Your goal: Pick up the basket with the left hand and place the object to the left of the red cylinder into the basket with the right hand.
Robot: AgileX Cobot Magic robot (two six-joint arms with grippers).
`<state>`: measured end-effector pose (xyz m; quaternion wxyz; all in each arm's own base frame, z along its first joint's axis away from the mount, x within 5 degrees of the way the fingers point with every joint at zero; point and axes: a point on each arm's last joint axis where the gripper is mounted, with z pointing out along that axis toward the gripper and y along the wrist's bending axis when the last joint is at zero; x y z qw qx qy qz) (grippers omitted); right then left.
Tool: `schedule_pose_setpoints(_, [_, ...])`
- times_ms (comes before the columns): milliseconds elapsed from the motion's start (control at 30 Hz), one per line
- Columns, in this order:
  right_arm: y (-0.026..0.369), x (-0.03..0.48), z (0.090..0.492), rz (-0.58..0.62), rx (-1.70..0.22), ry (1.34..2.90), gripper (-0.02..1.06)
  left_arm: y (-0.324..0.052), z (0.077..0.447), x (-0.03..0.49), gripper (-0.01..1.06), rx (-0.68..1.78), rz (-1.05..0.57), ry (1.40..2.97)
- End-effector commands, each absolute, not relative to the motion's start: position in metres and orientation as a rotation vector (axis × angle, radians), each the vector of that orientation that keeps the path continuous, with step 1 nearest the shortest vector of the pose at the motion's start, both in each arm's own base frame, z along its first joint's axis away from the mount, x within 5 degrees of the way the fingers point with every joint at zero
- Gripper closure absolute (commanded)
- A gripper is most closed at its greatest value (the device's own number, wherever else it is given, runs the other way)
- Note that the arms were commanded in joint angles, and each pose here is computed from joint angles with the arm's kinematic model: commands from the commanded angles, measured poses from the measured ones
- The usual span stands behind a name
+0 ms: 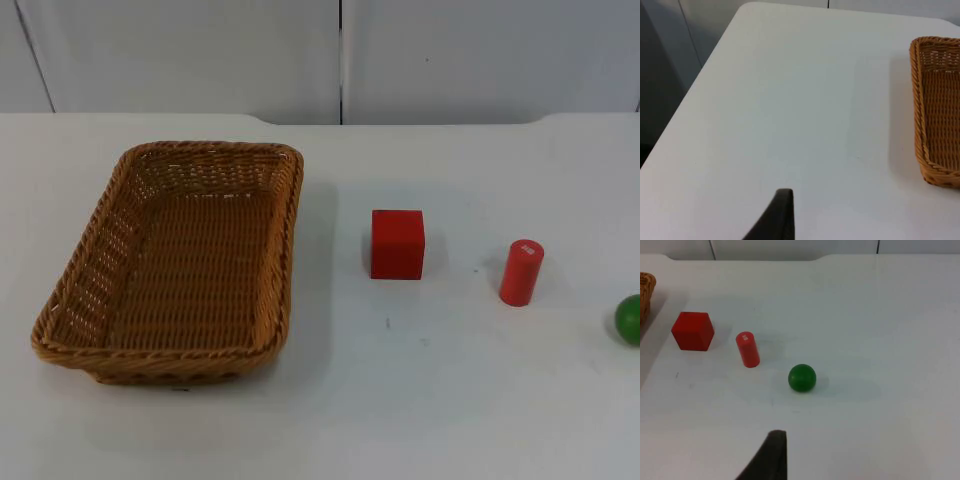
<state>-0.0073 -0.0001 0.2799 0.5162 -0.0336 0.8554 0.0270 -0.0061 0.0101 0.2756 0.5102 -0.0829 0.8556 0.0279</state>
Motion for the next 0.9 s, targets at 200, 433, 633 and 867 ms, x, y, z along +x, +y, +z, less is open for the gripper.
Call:
schedule_pose_setpoints(200, [-0.0006,-0.0074,0.2800,0.040,-0.102,2.045,-0.01,0.0103,0.2751,-0.0060,0.00,-0.200,0.073,2.053])
schedule_pose_setpoints(433, [-0.0006,-0.0074,0.2800,0.025,-0.126,2.043,-0.01,0.0103,0.2751,-0.0060,0.00,-0.200,0.073,2.053])
schedule_pose_setpoints(633, [-0.0006,-0.0074,0.2800,0.012,-0.148,2.042,-0.01,0.0103,0.2751,-0.0060,0.00,-0.200,0.073,2.053])
schedule_pose_setpoints(867, [-0.0006,-0.0074,0.2800,0.007,-0.156,2.041,-0.01,0.0103,0.2751,-0.0060,0.00,-0.200,0.073,2.053])
